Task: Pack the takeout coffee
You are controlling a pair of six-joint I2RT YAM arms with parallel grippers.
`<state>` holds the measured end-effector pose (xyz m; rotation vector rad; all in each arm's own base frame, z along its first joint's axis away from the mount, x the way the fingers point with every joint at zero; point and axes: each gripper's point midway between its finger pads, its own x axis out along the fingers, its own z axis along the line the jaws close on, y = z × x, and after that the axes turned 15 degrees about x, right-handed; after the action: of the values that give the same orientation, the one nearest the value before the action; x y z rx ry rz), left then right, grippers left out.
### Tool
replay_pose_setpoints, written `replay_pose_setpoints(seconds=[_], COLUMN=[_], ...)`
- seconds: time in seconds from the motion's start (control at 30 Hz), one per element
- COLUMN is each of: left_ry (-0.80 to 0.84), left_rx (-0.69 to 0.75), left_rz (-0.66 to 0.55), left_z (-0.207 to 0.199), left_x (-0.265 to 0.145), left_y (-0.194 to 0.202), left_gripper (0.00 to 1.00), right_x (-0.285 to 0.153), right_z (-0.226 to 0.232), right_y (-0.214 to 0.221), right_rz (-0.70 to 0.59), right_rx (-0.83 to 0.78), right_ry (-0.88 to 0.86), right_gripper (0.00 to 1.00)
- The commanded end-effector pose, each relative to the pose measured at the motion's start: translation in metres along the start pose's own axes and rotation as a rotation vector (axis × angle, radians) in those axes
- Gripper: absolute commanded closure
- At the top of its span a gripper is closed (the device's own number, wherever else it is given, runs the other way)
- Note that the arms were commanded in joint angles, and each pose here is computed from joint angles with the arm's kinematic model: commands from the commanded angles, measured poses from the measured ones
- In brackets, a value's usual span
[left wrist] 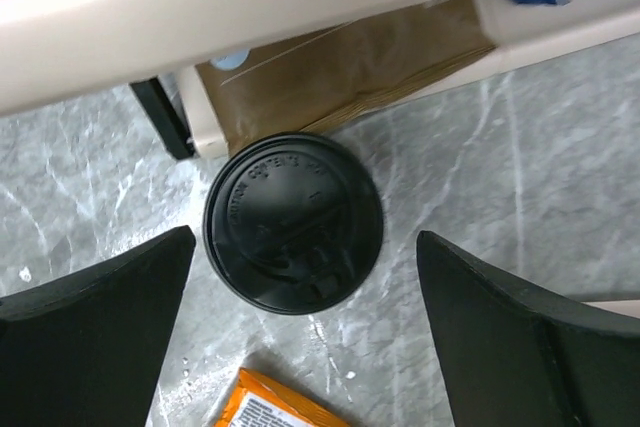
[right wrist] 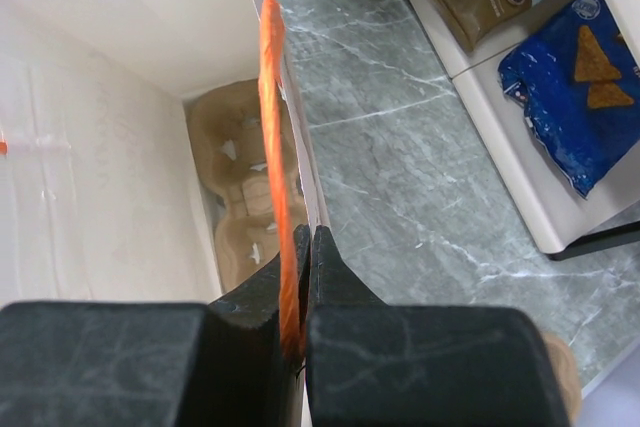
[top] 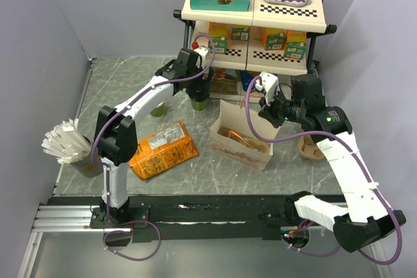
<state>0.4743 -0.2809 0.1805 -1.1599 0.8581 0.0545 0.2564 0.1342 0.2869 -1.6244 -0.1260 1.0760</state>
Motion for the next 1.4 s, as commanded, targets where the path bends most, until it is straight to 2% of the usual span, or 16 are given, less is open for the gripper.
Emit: replay_pose_setpoints(seconds=[0.0, 0.53, 1.13, 1.37], left_ry=[-0.041, -0.017, -0.039, -0.006], left_rx=[-0.016, -0.026, 0.019, 0.018], left_rz=[0.029, 0.057, 0.023, 0.045], left_z=[0.007, 0.001, 0.007, 0.000], left_x=[0.006, 0.019, 0.018, 0.019], left_y=[0.007, 0.015, 0.002, 0.010], left_gripper=[0.01, 0.01, 0.01, 0.04], right_x=[-0.008, -0.003, -0.001, 0.000], right_z=[0.000, -0.001, -0.004, -0.005], right_y=[-0.027, -0.028, -0.027, -0.028], right_rz=[-0.078, -0.067, -0.063, -0.066], right_rx=[0.006, 0.004, 0.005, 0.006], right_ry=[0.003, -0.011, -0.001, 0.001], right_gripper=[1.00, 1.00, 1.00, 1.00])
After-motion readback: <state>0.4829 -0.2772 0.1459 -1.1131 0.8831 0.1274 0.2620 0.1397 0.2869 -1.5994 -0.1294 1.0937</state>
